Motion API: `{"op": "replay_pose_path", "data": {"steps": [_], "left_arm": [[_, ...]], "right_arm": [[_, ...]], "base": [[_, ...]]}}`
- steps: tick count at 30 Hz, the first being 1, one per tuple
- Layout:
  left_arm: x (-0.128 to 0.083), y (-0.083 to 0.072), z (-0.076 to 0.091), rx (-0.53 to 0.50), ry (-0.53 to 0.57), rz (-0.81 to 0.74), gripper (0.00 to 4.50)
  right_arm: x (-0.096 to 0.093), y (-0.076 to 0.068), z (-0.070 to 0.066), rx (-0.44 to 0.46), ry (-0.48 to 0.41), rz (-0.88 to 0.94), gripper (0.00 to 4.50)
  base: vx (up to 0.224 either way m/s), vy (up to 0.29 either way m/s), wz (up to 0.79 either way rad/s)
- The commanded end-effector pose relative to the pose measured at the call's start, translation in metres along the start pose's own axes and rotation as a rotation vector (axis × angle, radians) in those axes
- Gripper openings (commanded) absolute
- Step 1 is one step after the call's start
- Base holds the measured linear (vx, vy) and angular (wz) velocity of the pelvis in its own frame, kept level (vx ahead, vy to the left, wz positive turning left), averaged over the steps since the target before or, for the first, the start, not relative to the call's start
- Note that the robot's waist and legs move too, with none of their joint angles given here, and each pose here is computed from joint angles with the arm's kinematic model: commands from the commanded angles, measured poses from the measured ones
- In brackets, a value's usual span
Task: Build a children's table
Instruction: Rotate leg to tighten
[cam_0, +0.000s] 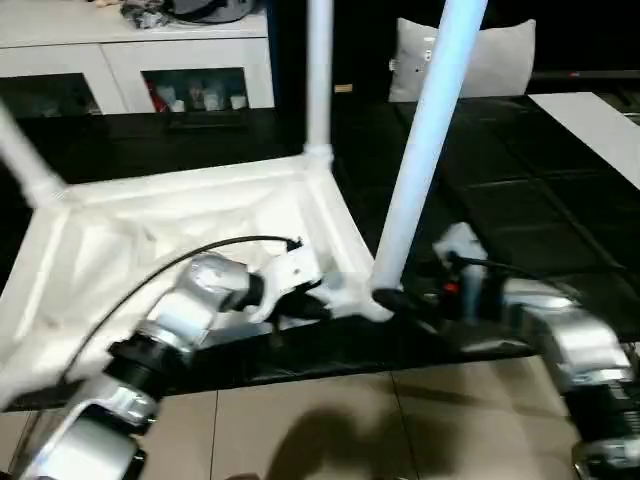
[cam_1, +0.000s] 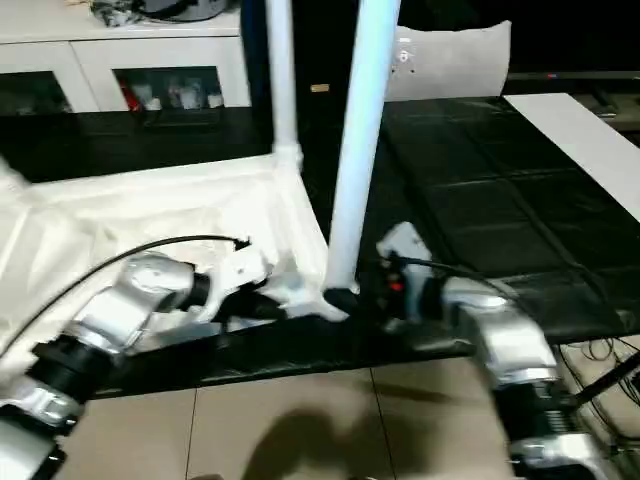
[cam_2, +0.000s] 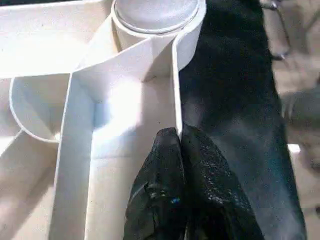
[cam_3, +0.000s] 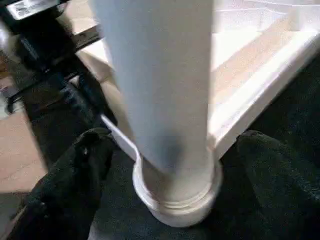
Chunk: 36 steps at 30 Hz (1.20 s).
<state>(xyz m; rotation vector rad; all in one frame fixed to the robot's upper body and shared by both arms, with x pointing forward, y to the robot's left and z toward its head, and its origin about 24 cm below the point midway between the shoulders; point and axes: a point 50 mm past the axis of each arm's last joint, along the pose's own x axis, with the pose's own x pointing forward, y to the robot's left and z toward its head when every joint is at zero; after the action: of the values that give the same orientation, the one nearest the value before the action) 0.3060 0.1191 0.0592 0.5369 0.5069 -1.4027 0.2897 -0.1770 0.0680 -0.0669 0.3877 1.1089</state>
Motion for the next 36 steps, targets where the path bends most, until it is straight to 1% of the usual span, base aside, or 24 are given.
{"op": "replay_pose_path", "data": {"steps": [1,2,3,4,5,7,9,11,13,14,15,16,19,23,25,28,31,34,36], "left_arm": [[0.005,-0.012,0.011,0.118,0.014,-0.167,0.0],[0.005,-0.012,0.011,0.118,0.014,-0.167,0.0],[0.004,-0.016,0.012,0.134,0.012,-0.214,0.0],[0.003,-0.017,0.012,0.14,0.01,-0.227,0.0],[0.003,-0.017,0.012,0.14,0.01,-0.227,0.0],[0.002,-0.019,0.012,0.158,0.011,-0.269,0.0],[0.002,-0.02,0.012,0.167,0.014,-0.29,0.0],[0.001,-0.021,0.012,0.179,0.018,-0.315,0.0],[0.0,-0.022,0.012,0.183,0.018,-0.325,0.0],[0.0,-0.022,0.012,0.184,0.018,-0.329,0.0],[0.0,-0.022,0.012,0.185,0.018,-0.329,0.0],[0.0,-0.022,0.012,0.185,0.018,-0.329,0.0],[0.0,-0.022,0.012,0.182,0.016,-0.328,0.0],[0.001,-0.022,0.012,0.173,0.013,-0.325,0.0],[0.001,-0.021,0.011,0.152,0.003,-0.314,0.0],[0.001,-0.021,0.011,0.132,-0.004,-0.301,0.0],[0.001,-0.021,0.01,0.102,-0.015,-0.289,0.0],[0.0,-0.019,0.011,0.053,-0.04,-0.256,0.0],[0.0,-0.018,0.011,0.022,-0.056,-0.224,0.0]], "right_arm": [[0.0,0.008,0.002,-0.042,0.03,0.116,4.44],[0.0,0.008,0.002,-0.042,0.03,0.116,4.44],[0.001,0.011,0.002,-0.038,0.023,0.173,4.44],[0.001,0.013,0.003,-0.037,0.021,0.194,4.44],[0.001,0.013,0.003,-0.037,0.021,0.194,4.27],[0.001,0.017,0.003,-0.039,0.023,0.257,4.08],[0.001,0.018,0.002,-0.038,0.027,0.284,4.03],[0.001,0.022,-0.001,-0.047,0.045,0.329,3.74],[0.001,0.023,-0.003,-0.046,0.055,0.359,3.61],[0.002,0.025,-0.003,-0.041,0.058,0.384,3.45],[0.002,0.026,-0.003,-0.037,0.058,0.396,3.45],[0.002,0.026,-0.003,-0.035,0.058,0.401,3.26],[0.003,0.028,-0.003,-0.023,0.062,0.423,3.05],[0.003,0.028,-0.003,-0.014,0.065,0.439,2.67],[0.005,0.029,-0.002,-0.001,0.045,0.453,2.6],[0.007,0.031,0.001,0.021,0.002,0.465,2.35],[0.011,0.032,0.003,0.034,-0.021,0.439,2.29],[0.019,0.026,0.002,0.035,-0.019,0.342,2.26],[0.027,0.019,0.002,0.024,-0.01,0.228,2.23]], "base": [[0.0,0.0,0.0],[0.0,0.0,0.0],[0.0,0.0,0.0],[0.0,0.0,0.0],[0.0,0.0,0.0],[0.0,0.0,0.0],[0.0,0.0,0.0],[0.0,0.0,0.0],[0.0,0.0,0.0],[0.0,0.0,0.0],[0.0,0.0,0.0],[0.0,0.0,0.0],[0.0,0.0,0.0],[0.0,0.0,0.0],[0.0,0.0,0.0],[0.0,0.0,0.0],[0.0,0.0,0.0],[0.0,0.0,0.0],[0.0,0.0,0.0]]}}
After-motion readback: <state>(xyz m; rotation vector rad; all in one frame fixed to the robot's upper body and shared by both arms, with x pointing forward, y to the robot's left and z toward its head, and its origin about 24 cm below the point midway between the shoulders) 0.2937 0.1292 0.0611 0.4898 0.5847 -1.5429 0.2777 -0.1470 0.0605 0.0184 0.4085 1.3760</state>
